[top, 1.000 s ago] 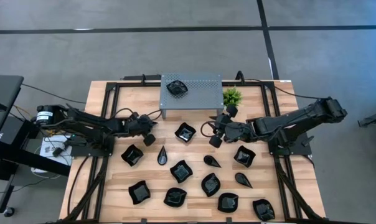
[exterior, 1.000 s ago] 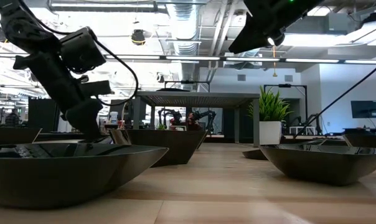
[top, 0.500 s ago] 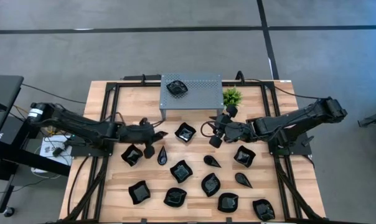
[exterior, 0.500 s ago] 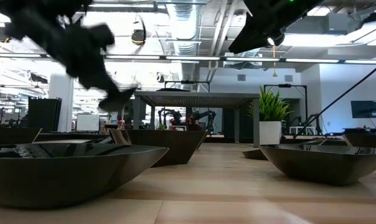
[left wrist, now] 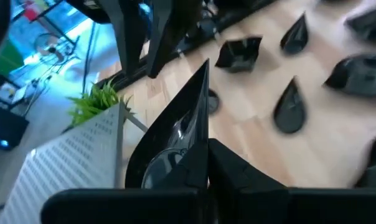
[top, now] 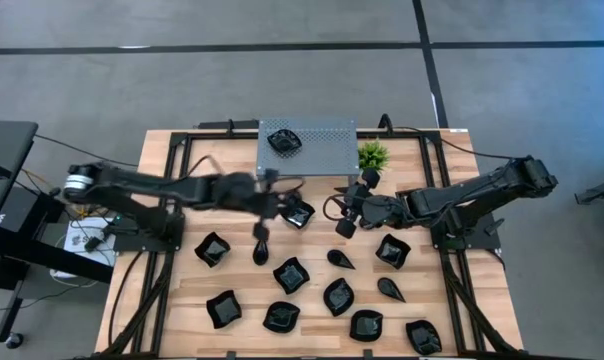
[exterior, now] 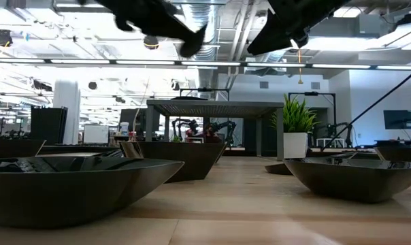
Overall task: Pick & Place Mini shaped plates
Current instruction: Put the drop-shaped plate on the shelf
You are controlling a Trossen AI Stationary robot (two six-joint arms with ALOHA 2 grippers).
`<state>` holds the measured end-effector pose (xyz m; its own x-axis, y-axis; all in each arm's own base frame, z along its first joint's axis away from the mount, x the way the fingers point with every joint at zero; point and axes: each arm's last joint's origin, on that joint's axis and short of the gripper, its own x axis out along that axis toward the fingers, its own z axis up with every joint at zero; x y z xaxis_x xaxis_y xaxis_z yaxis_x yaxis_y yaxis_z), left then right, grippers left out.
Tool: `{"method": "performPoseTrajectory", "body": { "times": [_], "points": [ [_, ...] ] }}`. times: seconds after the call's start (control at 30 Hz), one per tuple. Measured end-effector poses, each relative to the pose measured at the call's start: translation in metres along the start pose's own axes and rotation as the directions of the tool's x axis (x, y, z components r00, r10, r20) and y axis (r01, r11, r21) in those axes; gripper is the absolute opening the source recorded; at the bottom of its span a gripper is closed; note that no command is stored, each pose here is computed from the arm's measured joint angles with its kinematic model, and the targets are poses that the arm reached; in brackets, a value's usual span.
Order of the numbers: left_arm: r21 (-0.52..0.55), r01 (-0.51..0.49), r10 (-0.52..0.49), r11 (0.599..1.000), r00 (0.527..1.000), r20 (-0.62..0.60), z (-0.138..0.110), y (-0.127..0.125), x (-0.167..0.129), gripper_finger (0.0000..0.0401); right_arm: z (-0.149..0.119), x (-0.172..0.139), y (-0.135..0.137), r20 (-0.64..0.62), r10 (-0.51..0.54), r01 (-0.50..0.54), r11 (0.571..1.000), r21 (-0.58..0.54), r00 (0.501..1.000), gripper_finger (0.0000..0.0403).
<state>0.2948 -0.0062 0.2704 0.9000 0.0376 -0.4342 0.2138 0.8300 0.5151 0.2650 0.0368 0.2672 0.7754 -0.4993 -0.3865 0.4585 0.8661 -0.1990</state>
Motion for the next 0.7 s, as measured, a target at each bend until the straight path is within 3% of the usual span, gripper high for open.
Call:
{"method": "performPoseTrajectory", "body": {
  "times": [0.17, 0.4, 0.6, 0.7],
  "points": [
    [0.087, -0.02, 0.02, 0.996, 1.0, -0.003, -0.014, 0.033, 0.041, 0.0007, -0.001, 0.0, 0.0, -0.005, 0.0, 0.0, 1.0, -0.004, 1.0, 0.0111],
    [0.155, -0.115, 0.126, 0.981, 0.99, -0.06, -0.052, 0.068, 0.058, 0.0007, -0.01, -0.013, 0.005, -0.075, 0.021, -0.025, 0.998, -0.062, 0.997, 0.0111],
    [0.161, -0.014, 0.014, 0.987, 1.0, 0.0, -0.087, 0.089, 0.064, 0.0007, -0.008, -0.017, 0.006, -0.053, 0.025, -0.027, 0.999, -0.035, 0.998, 0.0111],
    [0.182, -0.038, 0.029, 0.983, 0.998, 0.052, -0.092, 0.098, 0.064, 0.0008, -0.008, -0.017, 0.006, -0.055, 0.023, -0.025, 0.999, -0.037, 0.998, 0.0111]
  ]
}}
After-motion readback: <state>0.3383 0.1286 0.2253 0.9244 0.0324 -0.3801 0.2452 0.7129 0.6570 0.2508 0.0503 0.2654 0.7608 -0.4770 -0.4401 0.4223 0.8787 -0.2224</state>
